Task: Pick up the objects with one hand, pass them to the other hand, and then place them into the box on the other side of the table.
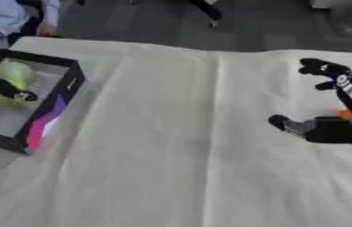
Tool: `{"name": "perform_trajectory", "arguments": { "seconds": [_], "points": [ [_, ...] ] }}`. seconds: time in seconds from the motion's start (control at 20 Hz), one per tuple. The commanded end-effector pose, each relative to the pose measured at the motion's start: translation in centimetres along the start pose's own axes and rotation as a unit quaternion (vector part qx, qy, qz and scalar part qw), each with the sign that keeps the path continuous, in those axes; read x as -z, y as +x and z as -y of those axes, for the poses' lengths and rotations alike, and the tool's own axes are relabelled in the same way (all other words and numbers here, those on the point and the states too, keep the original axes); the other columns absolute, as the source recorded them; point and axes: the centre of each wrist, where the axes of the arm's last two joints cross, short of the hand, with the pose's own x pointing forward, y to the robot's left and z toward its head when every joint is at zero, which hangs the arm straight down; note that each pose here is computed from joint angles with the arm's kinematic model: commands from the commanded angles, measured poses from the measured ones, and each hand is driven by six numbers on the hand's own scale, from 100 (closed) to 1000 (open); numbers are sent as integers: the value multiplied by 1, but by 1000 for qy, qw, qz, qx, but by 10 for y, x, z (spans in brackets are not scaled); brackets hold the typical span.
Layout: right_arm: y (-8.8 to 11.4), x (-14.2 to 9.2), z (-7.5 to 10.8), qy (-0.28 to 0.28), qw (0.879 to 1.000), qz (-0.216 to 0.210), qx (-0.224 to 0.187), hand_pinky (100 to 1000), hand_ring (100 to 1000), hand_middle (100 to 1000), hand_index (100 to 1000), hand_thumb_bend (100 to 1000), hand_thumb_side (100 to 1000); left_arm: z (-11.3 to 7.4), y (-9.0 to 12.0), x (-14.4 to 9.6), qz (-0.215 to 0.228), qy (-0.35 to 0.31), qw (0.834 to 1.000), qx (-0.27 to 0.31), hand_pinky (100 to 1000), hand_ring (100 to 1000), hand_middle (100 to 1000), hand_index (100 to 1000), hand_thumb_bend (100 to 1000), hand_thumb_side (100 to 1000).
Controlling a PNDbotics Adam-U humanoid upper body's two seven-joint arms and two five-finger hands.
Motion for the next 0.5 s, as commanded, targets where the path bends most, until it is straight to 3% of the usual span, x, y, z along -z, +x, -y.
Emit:
{"name": "perform_trajectory", "arguments": {
  "seconds": [0.05,0.1,0.25,0.35,0.5],
  "points": [
    [1,0,13,-19,1000,5,-15,807,929,821,934,618,359,-23,-2,-1,4,30,1000,5,896,820,767,869,878,558],
    [0,0,14,-20,1000,3,-16,807,929,821,934,618,358,-25,-1,-2,5,36,999,4,894,817,767,869,855,545],
    [-3,-2,16,-33,999,-5,-17,796,922,816,927,615,330,-33,5,-7,17,62,998,-8,878,782,804,859,608,459],
    [-7,-3,22,-61,998,-20,-9,792,919,814,925,613,314,-41,13,-14,34,88,995,-22,871,770,805,850,502,392],
    [-15,-7,32,-101,993,-52,-9,796,906,820,928,615,309,-51,21,-24,50,120,991,-44,867,763,797,838,460,368]
  ]
}}
